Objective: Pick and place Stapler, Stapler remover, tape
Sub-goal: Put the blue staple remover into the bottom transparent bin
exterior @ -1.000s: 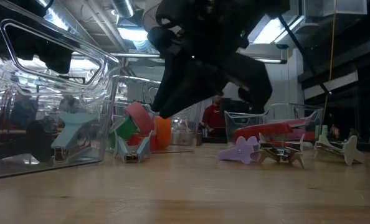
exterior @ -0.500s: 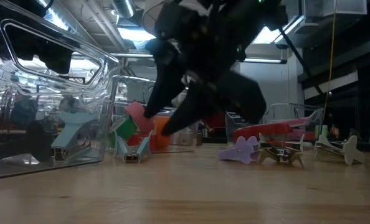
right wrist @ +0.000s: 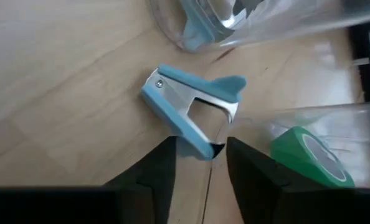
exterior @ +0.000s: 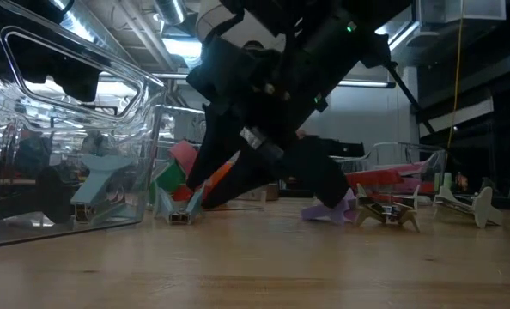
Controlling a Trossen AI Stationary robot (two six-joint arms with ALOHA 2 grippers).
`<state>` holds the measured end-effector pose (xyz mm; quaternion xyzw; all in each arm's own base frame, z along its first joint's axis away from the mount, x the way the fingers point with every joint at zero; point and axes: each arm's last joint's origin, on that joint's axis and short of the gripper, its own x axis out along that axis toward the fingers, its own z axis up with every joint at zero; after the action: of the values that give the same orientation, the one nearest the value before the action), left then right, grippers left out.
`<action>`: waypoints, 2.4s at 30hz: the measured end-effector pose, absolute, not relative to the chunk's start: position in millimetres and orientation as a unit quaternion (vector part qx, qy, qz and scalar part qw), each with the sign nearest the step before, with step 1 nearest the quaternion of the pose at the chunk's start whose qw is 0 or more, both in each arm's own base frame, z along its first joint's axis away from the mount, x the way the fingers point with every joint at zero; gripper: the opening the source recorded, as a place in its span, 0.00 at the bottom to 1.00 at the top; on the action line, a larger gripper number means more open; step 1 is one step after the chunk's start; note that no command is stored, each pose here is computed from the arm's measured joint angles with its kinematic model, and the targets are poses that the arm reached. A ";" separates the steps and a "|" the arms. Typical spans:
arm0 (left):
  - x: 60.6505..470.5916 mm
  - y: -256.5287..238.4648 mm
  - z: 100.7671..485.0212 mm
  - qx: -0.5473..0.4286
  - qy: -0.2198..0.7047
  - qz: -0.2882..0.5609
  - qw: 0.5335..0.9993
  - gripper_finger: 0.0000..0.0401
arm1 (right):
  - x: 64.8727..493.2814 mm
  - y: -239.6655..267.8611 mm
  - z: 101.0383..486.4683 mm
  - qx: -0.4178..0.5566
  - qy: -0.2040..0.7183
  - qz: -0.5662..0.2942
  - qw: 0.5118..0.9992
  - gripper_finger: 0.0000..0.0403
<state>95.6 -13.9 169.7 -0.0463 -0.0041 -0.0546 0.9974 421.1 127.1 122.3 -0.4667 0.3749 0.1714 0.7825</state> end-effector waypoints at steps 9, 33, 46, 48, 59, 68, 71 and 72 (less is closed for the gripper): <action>95.6 -13.9 169.6 -0.046 -0.004 -0.055 0.997 0.46 | 421.8 127.3 120.9 -0.467 0.373 0.171 0.783 0.13; 95.6 -13.9 169.6 -0.046 -0.004 -0.055 0.997 0.46 | 407.0 122.3 152.0 -0.371 0.420 0.114 0.820 0.00; 95.6 -13.9 169.6 -0.046 -0.004 -0.055 0.997 0.46 | 396.7 127.0 191.0 -0.282 0.395 0.070 0.871 0.00; 95.6 -13.9 169.6 -0.046 -0.004 -0.055 0.997 0.46 | 398.6 129.2 195.2 -0.276 0.387 0.068 0.877 0.00; 95.6 -13.9 169.7 -0.046 -0.004 -0.055 0.997 0.46 | 414.6 143.3 219.1 -0.246 0.254 0.060 0.934 0.00; 95.6 -13.9 169.6 -0.046 -0.004 -0.055 0.997 0.46 | 438.5 159.1 216.3 -0.217 0.162 0.126 0.954 0.00; 95.6 -13.9 169.6 -0.046 -0.004 -0.055 0.997 0.46 | 448.7 163.2 219.7 -0.217 0.149 0.130 0.956 0.00; 95.6 -13.9 169.6 -0.046 -0.004 -0.055 0.997 0.46 | 452.1 164.9 219.5 -0.219 0.145 0.137 0.955 0.00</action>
<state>95.6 -13.9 169.6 -0.0463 -0.0040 -0.0546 0.9974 452.1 164.9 219.5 -0.2194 0.1455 0.1372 0.9549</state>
